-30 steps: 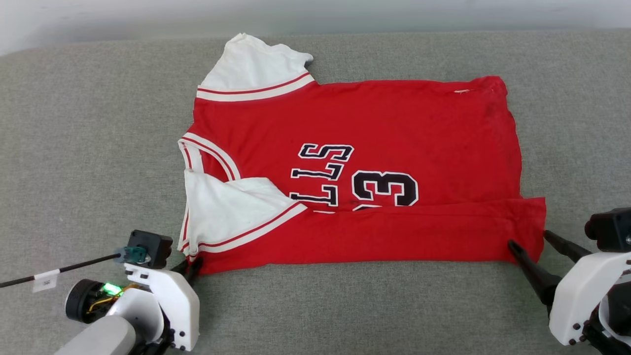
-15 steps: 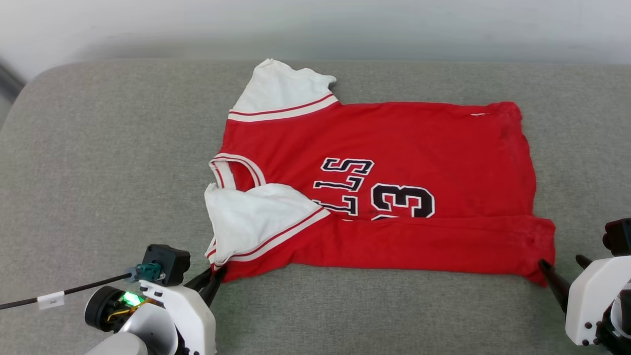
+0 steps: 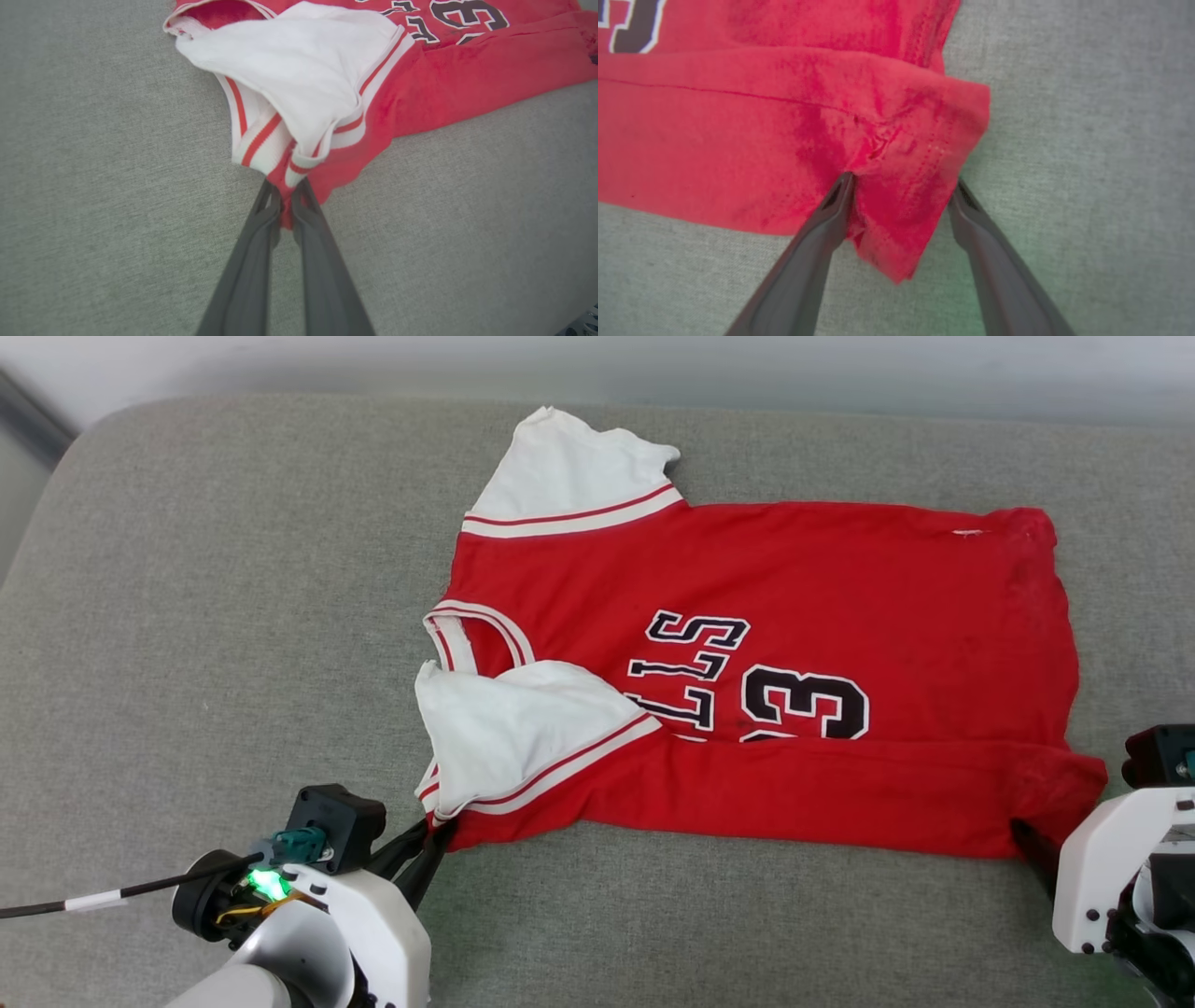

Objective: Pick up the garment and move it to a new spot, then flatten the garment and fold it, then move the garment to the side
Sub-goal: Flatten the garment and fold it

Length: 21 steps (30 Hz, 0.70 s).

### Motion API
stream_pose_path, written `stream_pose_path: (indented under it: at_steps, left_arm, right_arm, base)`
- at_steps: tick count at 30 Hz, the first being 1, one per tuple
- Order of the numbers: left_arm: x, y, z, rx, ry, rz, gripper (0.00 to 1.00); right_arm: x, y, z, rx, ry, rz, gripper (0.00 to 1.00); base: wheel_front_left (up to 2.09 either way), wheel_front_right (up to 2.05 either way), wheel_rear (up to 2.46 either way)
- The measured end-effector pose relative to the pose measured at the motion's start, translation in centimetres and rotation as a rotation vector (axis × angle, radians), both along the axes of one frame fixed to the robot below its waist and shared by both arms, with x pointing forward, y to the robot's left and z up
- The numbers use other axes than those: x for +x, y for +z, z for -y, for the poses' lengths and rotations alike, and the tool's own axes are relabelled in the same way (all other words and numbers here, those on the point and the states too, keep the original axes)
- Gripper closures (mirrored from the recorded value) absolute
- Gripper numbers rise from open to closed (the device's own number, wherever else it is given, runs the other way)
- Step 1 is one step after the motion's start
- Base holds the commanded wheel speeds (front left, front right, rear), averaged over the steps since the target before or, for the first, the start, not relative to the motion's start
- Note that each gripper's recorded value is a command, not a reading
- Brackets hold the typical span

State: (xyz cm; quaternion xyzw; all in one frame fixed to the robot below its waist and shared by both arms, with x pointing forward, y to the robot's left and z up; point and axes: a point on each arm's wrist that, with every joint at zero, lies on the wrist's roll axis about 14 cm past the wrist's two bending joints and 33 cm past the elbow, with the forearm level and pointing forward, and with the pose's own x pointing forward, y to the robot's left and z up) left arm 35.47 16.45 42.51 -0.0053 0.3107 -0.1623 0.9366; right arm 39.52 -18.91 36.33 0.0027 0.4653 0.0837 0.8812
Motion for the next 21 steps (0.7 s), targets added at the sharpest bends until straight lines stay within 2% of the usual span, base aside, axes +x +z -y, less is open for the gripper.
stream_pose_path:
  at_steps: [1,2,3,4,12,21]
  left_arm:
    - [0.0,-0.1,0.0,0.001,0.000,-0.003,1.00]
    - [-0.1,-0.2,-0.1,0.003,0.001,-0.010,1.00]
    - [-0.2,-0.3,-0.1,0.006,0.001,-0.013,1.00]
    - [-0.2,-0.3,-0.2,0.008,0.001,-0.016,1.00]
    - [-1.0,-0.2,-0.8,0.019,0.006,-0.026,1.00]
    - [-4.8,-0.3,-1.3,0.054,-0.025,-0.078,1.00]
  right_arm:
    - [0.1,-0.2,-0.1,-0.003,0.008,-0.003,0.00]
    - [0.2,-0.4,-0.1,-0.010,0.016,-0.008,0.20]
    - [0.2,-0.6,-0.1,-0.015,0.021,-0.011,0.67]
    - [0.2,-0.7,0.0,-0.018,0.024,-0.013,1.00]
    - [0.2,0.4,0.9,-0.025,0.020,0.015,1.00]
    - [-4.0,3.0,4.5,-0.089,0.006,0.000,1.00]
  base:
    - [0.00,0.00,0.00]
    - [0.00,0.00,0.00]
    - [0.00,0.00,0.00]
    - [0.00,0.00,0.00]
    - [0.00,0.00,0.00]
    - [0.00,0.00,0.00]
